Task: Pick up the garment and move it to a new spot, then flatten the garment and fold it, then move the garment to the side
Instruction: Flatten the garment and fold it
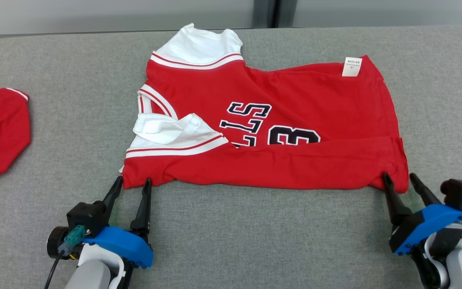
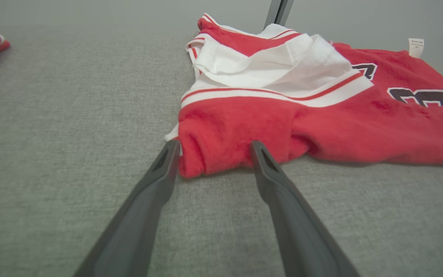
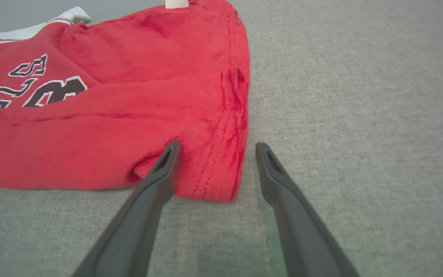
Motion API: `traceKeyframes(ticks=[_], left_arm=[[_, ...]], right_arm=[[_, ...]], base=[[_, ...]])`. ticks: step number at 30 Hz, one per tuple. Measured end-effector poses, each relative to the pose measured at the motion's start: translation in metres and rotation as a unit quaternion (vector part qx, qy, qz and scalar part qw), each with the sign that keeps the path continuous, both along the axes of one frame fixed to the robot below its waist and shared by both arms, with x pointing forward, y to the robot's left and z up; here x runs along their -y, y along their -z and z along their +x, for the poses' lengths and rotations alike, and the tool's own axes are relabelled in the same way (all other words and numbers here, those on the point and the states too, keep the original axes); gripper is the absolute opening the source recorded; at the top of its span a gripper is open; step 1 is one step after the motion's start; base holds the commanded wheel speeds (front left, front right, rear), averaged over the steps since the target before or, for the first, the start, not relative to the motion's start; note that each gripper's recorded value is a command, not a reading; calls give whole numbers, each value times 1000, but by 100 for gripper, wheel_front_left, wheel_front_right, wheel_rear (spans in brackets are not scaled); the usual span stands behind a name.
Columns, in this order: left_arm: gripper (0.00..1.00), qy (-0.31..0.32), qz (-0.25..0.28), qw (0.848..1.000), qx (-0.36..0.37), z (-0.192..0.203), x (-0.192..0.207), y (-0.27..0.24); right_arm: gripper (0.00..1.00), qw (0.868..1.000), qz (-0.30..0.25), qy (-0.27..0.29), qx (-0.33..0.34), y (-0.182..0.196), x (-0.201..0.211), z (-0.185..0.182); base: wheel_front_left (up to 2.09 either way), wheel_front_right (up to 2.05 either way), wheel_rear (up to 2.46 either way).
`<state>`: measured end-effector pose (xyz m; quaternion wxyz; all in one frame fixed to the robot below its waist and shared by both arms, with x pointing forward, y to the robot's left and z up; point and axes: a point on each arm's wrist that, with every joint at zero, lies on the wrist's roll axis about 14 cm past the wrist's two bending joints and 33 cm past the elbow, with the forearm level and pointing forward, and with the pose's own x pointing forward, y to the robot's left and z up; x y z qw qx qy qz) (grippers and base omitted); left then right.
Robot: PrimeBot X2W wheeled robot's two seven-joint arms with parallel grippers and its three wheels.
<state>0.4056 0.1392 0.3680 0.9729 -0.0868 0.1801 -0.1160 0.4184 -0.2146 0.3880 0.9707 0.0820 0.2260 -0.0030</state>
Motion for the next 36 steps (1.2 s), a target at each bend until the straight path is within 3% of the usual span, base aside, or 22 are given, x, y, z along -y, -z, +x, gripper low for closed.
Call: traceKeyframes(ticks=[9, 10, 11, 12, 21, 29, 36], left_arm=[[100, -9, -13, 1000, -22, 16, 2, 12], [71, -10, -17, 1000, -23, 17, 3, 12], [35, -8, -17, 1000, -24, 19, 4, 12], [0, -5, -17, 1000, -25, 20, 5, 12], [0, -22, -37, 999, 26, 21, -2, -24], [0, -50, -40, 997, 50, -29, -14, -43], [0, -66, -38, 997, 30, -82, -14, -35]], right_arm=[[100, 1000, 2, -4, -22, 20, -7, 10], [47, 1000, 3, -5, -23, 21, -8, 11], [6, 1000, 3, -5, -21, 22, -8, 11], [0, 1000, 3, -6, -20, 22, -8, 12], [0, 999, 10, -2, 30, -2, -9, 10], [0, 999, 19, 0, 51, -19, -7, -27], [0, 999, 26, 2, 21, -16, -9, -72]], base=[[0, 0, 0], [0, 0, 0], [0, 0, 0], [0, 0, 0], [0, 0, 0], [0, 0, 0], [0, 0, 0]])
